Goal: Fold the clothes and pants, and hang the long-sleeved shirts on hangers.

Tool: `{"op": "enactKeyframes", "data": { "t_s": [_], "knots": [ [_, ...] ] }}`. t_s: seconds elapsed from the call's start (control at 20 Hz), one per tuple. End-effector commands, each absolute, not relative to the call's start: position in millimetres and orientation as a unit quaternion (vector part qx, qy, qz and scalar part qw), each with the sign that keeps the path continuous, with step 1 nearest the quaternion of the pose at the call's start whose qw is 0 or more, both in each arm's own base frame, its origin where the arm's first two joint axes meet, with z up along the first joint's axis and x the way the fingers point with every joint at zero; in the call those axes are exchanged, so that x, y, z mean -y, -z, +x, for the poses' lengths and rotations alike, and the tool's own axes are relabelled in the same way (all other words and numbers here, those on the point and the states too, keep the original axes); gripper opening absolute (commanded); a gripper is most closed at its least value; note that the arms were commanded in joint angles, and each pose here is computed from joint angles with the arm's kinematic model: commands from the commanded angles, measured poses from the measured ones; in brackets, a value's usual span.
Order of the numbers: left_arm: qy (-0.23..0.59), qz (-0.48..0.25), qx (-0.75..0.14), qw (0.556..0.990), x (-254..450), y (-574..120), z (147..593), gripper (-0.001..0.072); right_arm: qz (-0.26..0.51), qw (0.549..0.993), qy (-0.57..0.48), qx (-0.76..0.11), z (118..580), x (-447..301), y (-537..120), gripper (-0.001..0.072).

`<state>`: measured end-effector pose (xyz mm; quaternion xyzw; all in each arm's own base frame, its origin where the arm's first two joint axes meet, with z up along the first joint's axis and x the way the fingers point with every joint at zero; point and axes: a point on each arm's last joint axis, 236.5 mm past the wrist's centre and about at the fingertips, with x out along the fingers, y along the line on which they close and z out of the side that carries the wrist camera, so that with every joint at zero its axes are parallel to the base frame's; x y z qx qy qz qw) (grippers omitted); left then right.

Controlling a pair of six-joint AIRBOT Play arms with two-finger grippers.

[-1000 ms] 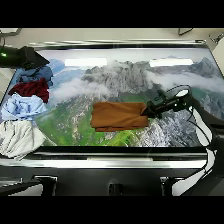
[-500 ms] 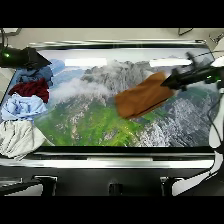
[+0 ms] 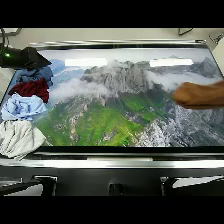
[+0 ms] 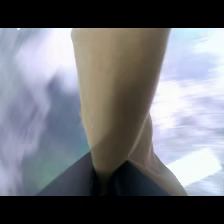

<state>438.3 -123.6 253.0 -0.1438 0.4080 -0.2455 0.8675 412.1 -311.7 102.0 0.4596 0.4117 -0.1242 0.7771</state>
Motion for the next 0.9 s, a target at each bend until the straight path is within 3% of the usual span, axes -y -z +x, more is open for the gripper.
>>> {"op": "enactKeyframes", "data": {
  "t_s": [0.0,0.2,0.3,0.55,0.85],
  "knots": [
    [0.238,-0.159,-0.413,0.865,124,-252,439,0.002,0.519,0.718,0.214,-0.412,329,379,-71,0.005],
    [0.236,-0.165,-0.415,0.863,124,-251,439,0.002,0.518,0.592,0.298,-0.54,238,368,-5,0.005],
    [0.236,-0.165,-0.415,0.863,124,-251,439,0.002,0.527,0.552,0.311,-0.567,217,351,9,0.005],
    [0.236,-0.165,-0.416,0.863,124,-250,440,0.002,0.496,0.517,0.361,-0.597,172,332,26,0.005],
    [0.235,-0.166,-0.419,0.861,124,-244,445,0.002,0.507,0.484,0.347,-0.623,156,301,54,0.005]
  ]
}}
